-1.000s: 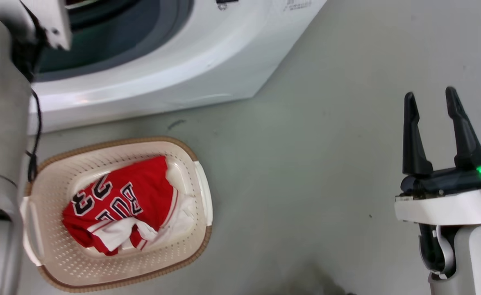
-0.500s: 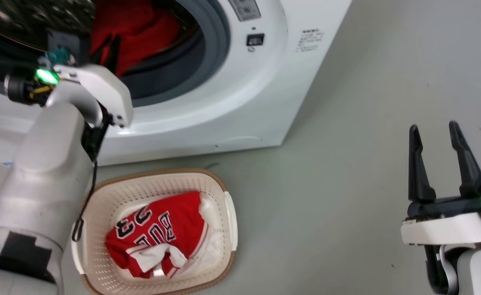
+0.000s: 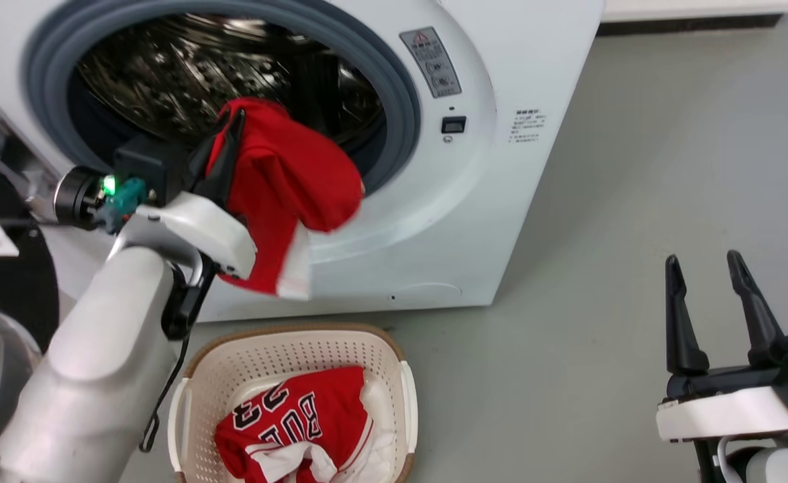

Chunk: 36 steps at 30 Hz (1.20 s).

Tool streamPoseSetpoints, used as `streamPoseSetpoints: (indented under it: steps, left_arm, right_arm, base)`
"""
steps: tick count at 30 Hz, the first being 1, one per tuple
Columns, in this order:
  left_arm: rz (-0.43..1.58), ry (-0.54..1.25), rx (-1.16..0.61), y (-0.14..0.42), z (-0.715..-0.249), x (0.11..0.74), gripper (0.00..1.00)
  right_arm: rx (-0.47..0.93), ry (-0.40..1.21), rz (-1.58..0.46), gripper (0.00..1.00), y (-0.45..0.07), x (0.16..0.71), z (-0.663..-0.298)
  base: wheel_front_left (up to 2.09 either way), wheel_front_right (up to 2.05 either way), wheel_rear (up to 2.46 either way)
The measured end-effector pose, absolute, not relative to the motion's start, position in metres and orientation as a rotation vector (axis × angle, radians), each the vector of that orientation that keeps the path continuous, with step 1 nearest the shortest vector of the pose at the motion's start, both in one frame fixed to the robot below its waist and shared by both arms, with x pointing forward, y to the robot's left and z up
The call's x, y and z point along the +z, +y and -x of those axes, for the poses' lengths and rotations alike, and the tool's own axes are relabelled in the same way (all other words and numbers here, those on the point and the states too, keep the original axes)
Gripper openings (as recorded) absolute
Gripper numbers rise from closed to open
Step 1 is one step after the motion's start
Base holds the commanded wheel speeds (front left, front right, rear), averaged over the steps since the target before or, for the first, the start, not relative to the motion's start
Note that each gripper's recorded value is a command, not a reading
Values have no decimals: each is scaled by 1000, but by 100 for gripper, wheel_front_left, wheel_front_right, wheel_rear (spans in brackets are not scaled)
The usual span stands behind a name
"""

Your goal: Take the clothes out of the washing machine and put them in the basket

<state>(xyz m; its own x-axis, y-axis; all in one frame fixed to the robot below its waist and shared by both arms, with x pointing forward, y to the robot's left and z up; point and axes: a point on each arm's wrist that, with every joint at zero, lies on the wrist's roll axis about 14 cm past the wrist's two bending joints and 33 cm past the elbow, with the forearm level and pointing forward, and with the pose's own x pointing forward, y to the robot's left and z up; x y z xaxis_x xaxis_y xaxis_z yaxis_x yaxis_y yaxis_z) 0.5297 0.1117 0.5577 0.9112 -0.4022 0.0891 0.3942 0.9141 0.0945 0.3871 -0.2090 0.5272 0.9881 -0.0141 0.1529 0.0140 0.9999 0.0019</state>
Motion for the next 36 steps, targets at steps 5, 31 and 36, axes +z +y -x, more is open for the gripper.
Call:
streamPoseSetpoints:
  steps: [5,31,36]
  left_arm:
    - [-75,-190,-408,111,-499,587,0]
    - [-15,34,-482,87,-424,519,0]
    - [19,175,-496,82,-423,464,0]
  right_arm:
    - [-4,-166,-5,100,-205,532,-380]
    - [10,-128,-3,100,-201,518,-391]
    - [10,-112,6,100,-202,510,-407]
  base:
    - [0,0,0]
    - [0,0,0]
    - [0,0,0]
